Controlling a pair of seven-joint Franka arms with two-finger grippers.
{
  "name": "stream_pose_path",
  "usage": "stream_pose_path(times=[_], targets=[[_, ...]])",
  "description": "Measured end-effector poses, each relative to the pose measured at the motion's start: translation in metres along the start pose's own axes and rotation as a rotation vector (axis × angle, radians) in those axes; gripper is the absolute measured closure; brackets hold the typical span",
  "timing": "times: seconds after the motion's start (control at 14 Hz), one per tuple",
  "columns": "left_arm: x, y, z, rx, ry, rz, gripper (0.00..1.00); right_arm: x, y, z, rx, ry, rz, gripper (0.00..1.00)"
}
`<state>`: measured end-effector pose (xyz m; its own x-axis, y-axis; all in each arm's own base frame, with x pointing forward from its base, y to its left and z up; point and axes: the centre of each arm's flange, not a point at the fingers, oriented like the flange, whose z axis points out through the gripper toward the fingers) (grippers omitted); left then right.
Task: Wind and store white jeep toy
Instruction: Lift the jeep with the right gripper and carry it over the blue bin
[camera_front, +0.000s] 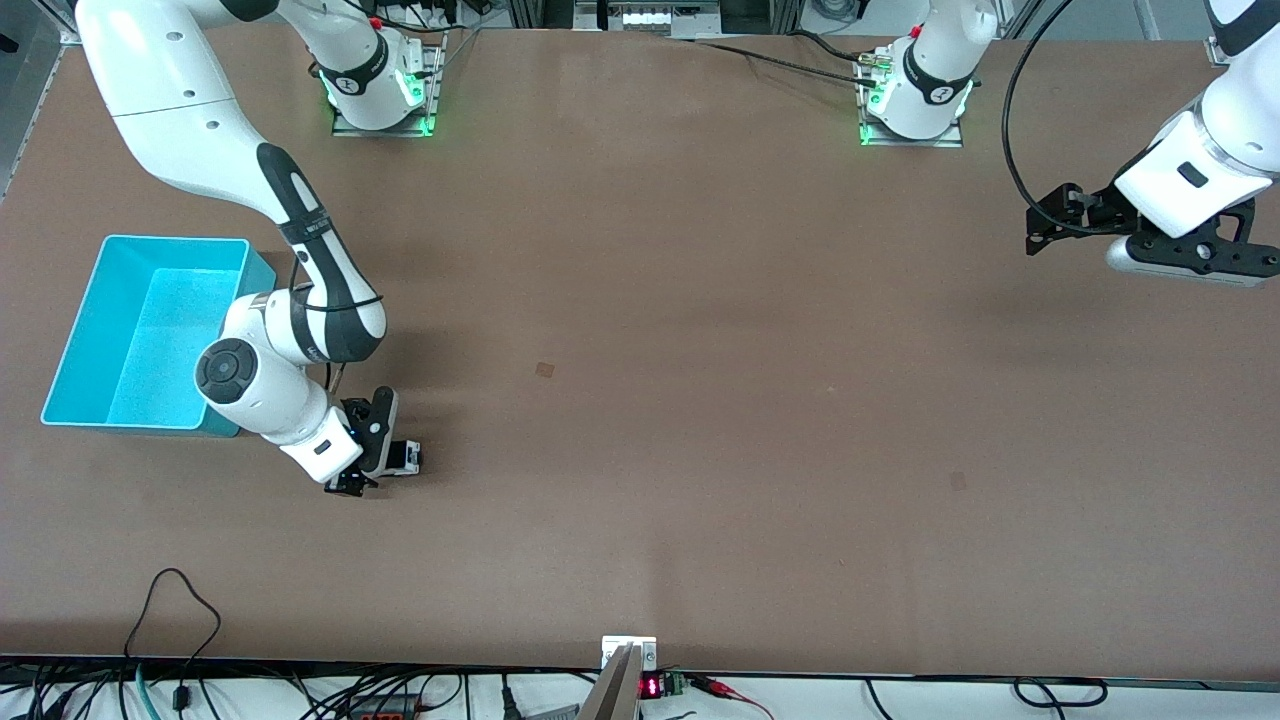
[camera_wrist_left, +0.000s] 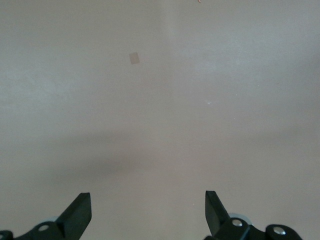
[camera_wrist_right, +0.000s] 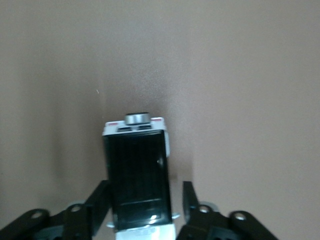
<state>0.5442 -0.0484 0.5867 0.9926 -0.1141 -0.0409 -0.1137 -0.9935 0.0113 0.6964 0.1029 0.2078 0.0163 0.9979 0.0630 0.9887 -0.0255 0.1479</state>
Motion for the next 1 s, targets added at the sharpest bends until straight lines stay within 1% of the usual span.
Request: stream_pose_path(times=[0.07,0.29,0.36,0.5,0.57,0.71,0.86,1.0], targets=[[0.0,0.0,0.0,0.0,0.0,-0.001,0.0,0.0,0.001,-0.002,-0.004,0.001,0.0,0.49],[0.0,-0.001,0.0,0.0,0.0,-0.001,0.0,0.001,0.003,-0.004,-0.019,0.004,0.002,0.5],[0.0,-0.001,0.0,0.0,0.0,-0.001,0.0,0.001,0.006,-0.008,-0.034,0.007,0.017,0.5],[0.0,-0.001,0.0,0.0,0.0,-0.001,0.0,-0.001,0.019,-0.032,-0.073,0.013,0.086,0.5],[0.0,-0.001,0.0,0.0,0.0,-0.001,0.0,-0.005,0.025,-0.049,-0.085,0.012,0.138,0.5],[0.0,-0.001,0.0,0.0,0.0,-0.001,0.0,-0.017,0.03,-0.085,-0.083,-0.001,0.26,0.5],[0.0,-0.001,0.0,0.0,0.0,-0.001,0.0,-0.036,0.032,-0.115,-0.069,-0.026,0.422,0.5],[0.0,0.0,-0.001,0.0,0.001,0.0,0.0,-0.052,0.028,-0.138,-0.032,-0.056,0.581,0.5]])
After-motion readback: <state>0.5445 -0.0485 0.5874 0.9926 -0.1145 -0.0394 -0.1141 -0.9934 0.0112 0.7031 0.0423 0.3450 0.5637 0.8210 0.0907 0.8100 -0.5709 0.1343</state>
